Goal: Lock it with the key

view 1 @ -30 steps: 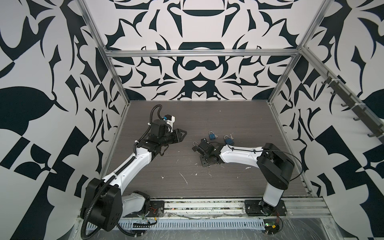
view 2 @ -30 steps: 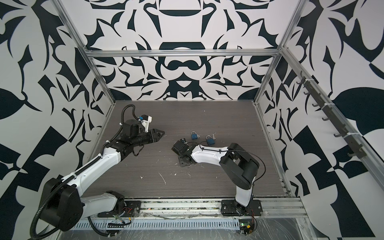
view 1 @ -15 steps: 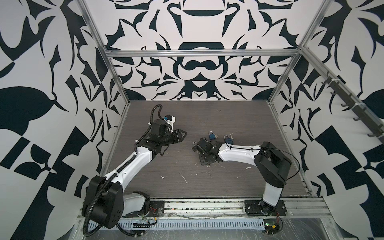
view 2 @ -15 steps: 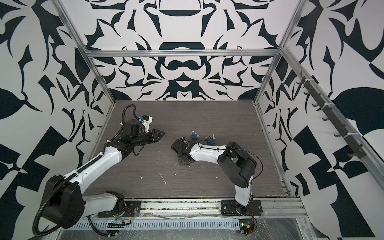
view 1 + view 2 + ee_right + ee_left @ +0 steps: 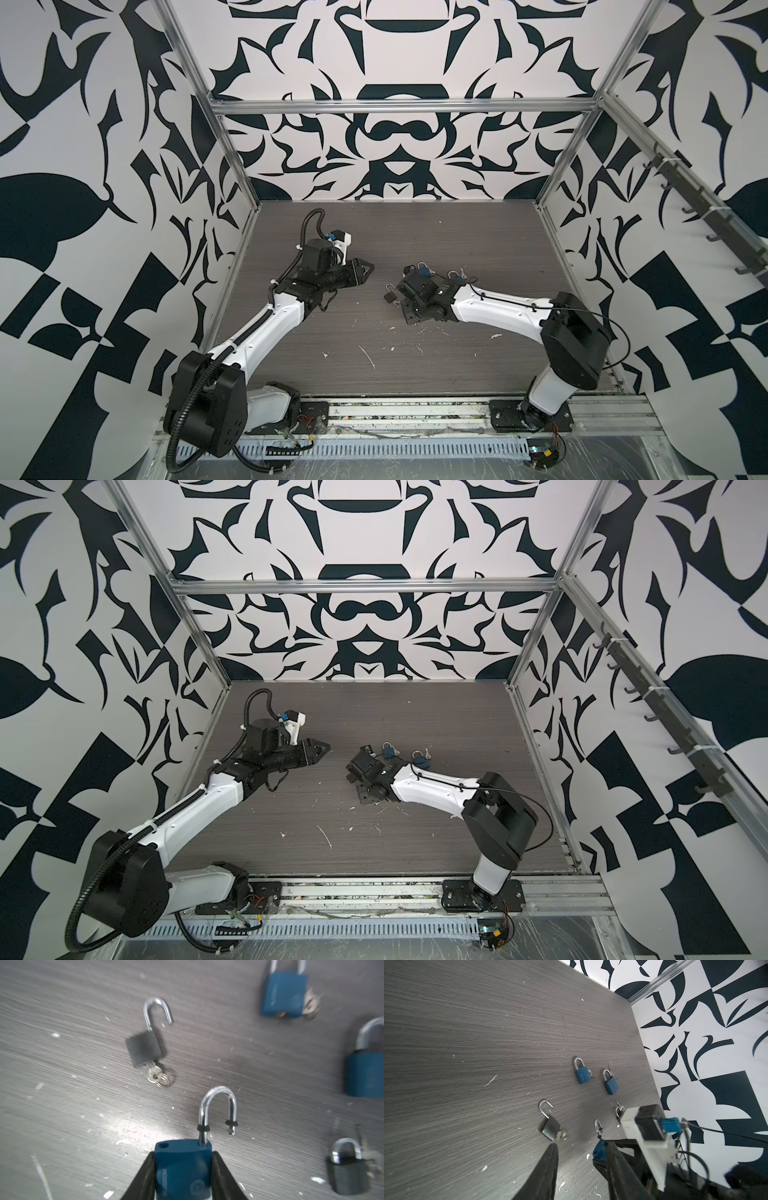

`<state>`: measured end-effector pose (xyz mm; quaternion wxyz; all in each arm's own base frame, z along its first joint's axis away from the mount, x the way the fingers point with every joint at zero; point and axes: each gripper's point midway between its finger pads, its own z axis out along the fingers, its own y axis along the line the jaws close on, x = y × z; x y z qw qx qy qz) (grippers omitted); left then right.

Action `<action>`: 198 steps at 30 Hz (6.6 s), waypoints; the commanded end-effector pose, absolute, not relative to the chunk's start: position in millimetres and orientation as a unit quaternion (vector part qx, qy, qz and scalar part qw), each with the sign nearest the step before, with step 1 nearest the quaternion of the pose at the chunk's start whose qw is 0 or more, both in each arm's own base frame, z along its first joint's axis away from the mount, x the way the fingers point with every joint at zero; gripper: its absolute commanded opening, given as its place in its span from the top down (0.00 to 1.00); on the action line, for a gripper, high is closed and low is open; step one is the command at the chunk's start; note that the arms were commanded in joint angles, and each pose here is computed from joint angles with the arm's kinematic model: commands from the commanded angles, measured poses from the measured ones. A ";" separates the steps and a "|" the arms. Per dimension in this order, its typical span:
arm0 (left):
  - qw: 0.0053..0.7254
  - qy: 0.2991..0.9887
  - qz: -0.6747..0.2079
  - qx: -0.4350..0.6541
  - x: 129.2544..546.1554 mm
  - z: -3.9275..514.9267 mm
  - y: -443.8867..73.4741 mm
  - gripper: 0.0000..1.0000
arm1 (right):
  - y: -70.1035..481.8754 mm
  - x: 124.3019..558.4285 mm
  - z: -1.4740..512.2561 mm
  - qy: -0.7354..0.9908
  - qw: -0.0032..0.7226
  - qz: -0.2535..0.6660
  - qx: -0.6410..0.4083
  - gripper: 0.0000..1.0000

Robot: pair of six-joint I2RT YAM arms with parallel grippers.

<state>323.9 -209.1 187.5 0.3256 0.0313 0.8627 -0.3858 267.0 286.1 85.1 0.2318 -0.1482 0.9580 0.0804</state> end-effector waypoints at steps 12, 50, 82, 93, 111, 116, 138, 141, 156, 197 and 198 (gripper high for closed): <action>0.304 0.844 -0.438 0.065 332.2 213.2 -232.8 0.60 | 261.1 270.6 194.6 0.893 0.388 0.105 -0.205 1.00; 0.179 0.781 -0.567 0.191 266.2 215.8 -339.3 0.63 | 276.5 251.6 203.9 0.853 0.412 0.179 -0.266 1.00; 0.140 0.786 -0.568 0.198 268.4 193.9 -369.8 0.72 | 284.0 254.4 212.1 0.849 0.416 0.193 -0.262 1.00; 0.136 0.788 -0.570 0.191 270.2 189.8 -371.1 1.00 | 283.0 257.4 212.3 0.854 0.415 0.194 -0.246 1.00; 0.199 0.762 -0.614 0.057 329.4 210.0 -349.2 1.00 | 245.7 265.1 224.2 0.836 0.422 0.316 -0.148 0.48; 0.185 0.761 -0.621 0.036 334.4 212.2 -351.5 1.00 | 240.1 268.6 230.9 0.814 0.451 0.327 -0.166 0.50; 0.145 0.768 -0.621 0.055 316.4 225.7 -352.8 1.00 | 256.3 298.9 234.2 0.793 0.478 0.313 -0.212 0.54; 0.146 0.768 -0.621 0.060 314.9 228.8 -352.2 1.00 | 257.1 300.7 233.9 0.793 0.475 0.316 -0.214 0.55; 0.151 0.760 -0.628 0.066 313.1 242.6 -352.6 1.00 | 271.9 304.8 228.2 0.794 0.453 0.335 -0.228 0.71; 0.236 0.771 -0.586 0.079 334.1 263.2 -295.6 0.62 | 278.6 271.1 242.9 0.785 0.336 0.461 -0.241 1.00; 0.239 0.773 -0.580 0.096 330.8 265.6 -295.2 0.62 | 280.2 267.6 244.2 0.782 0.327 0.470 -0.243 1.00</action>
